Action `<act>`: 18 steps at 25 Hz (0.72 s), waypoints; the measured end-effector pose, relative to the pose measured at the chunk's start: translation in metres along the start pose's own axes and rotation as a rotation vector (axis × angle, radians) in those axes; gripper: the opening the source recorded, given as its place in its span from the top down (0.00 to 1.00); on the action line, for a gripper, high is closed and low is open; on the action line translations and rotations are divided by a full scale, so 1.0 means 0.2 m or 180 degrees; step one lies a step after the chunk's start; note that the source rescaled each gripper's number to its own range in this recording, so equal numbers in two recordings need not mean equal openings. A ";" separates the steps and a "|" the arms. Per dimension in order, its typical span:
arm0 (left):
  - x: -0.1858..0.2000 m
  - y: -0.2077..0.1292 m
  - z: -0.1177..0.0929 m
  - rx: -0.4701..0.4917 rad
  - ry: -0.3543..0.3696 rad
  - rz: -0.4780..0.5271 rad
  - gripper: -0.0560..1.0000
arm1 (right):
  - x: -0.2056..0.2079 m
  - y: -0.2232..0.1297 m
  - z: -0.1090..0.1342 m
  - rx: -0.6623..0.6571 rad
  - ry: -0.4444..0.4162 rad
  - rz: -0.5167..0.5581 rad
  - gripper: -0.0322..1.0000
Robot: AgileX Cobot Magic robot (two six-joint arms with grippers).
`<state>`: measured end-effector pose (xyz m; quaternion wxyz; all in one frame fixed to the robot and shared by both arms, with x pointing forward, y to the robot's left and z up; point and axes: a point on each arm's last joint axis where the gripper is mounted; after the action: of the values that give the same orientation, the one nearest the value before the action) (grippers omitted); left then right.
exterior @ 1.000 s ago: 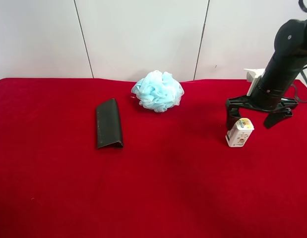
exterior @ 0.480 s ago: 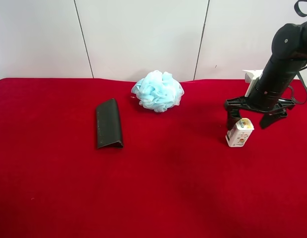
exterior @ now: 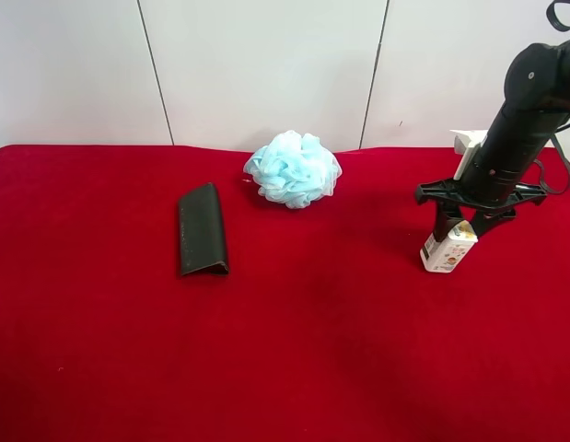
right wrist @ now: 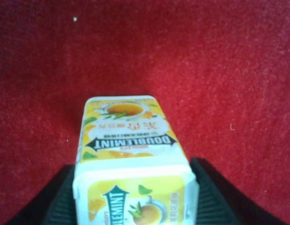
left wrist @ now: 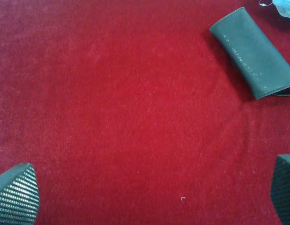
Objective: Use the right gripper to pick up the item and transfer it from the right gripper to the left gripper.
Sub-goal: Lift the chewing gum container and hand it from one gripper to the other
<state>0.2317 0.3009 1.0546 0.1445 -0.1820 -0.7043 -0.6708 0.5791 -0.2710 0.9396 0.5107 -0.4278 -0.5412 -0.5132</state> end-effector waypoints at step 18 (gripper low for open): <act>0.00 0.00 0.00 0.0000 0.0000 0.0000 0.00 | 0.50 -0.05 0.22 0.0752 0.0087 -0.0665 0.95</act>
<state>0.2317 0.3009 1.0546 0.1445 -0.1820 -0.7043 -0.6708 0.5522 -0.2344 1.0397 0.5086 -0.2991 -0.6324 -0.5020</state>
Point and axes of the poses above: a point on each arm's last joint axis where the gripper is mounted, x pointing back along that axis away from the gripper, z along the wrist's bending axis when the last joint is at zero, y = z × x, and after that the axes turned 4 degrees about x, right-handed
